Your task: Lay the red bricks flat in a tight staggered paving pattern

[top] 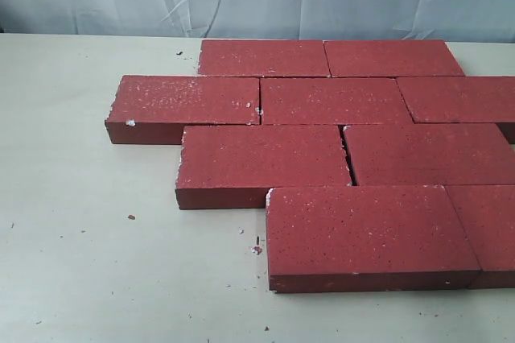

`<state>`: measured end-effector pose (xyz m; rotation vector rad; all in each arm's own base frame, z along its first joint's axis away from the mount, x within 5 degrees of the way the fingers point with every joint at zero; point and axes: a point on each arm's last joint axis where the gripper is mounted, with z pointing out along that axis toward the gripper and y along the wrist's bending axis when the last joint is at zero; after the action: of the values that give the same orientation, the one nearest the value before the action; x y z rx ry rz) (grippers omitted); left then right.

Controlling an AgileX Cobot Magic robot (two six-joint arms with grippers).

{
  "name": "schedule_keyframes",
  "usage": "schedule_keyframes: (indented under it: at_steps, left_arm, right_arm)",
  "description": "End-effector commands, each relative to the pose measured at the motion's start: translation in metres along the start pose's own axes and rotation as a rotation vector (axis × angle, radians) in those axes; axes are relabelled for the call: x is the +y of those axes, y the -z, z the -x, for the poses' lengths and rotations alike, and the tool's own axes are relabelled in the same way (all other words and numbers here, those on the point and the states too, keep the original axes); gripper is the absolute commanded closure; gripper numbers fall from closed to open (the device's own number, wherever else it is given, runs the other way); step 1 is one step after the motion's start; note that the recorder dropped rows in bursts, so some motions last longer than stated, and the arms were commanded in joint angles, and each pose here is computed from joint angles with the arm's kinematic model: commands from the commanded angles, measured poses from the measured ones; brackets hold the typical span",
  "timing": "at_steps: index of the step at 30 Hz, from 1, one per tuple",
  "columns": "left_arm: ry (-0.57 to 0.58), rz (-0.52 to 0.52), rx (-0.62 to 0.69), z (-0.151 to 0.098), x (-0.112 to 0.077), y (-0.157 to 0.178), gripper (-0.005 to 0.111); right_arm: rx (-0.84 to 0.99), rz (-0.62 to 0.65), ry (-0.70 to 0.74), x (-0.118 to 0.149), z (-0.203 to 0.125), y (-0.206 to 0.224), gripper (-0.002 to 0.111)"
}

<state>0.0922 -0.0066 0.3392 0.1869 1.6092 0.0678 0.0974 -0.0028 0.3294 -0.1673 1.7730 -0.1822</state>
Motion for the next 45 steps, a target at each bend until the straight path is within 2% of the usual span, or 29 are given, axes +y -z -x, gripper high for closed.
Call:
schedule_keyframes:
  at_steps: [1,7,12,20,25,36,41,45]
  left_arm:
    - [0.008,0.005,-0.03,0.002,0.0,0.002,0.107]
    - [0.009,0.024,-0.108,-0.01,-0.001,0.014,0.107]
    - [0.016,0.025,-0.118,-0.028,-0.004,0.021,0.107]
    - [0.103,0.061,-0.069,-0.068,-0.007,0.025,0.107]
    - [0.122,0.089,-0.049,-0.091,-0.009,0.028,0.107]
    - [0.136,0.085,0.003,-0.133,-0.016,0.029,0.107]
    - [0.136,0.085,0.003,-0.139,-0.017,0.029,0.107]
    - [0.139,0.08,0.08,-0.145,-0.018,0.03,0.107]
  right_arm:
    - [-0.012,-0.007,-0.003,0.0,0.0,0.001,0.109]
    - [-0.014,-0.008,-0.001,-0.001,0.0,0.001,0.109]
    - [-0.014,-0.008,-0.001,-0.001,0.0,0.001,0.109]
    - [-0.014,-0.008,-0.001,-0.001,0.0,0.001,0.109]
    - [-0.014,-0.008,-0.001,-0.001,0.0,0.001,0.109]
    - [-0.008,-0.007,-0.003,0.0,-0.001,0.001,0.109]
    - [-0.008,-0.007,-0.003,0.0,-0.001,0.001,0.109]
    - [-0.008,-0.007,-0.003,0.0,-0.001,0.001,0.109]
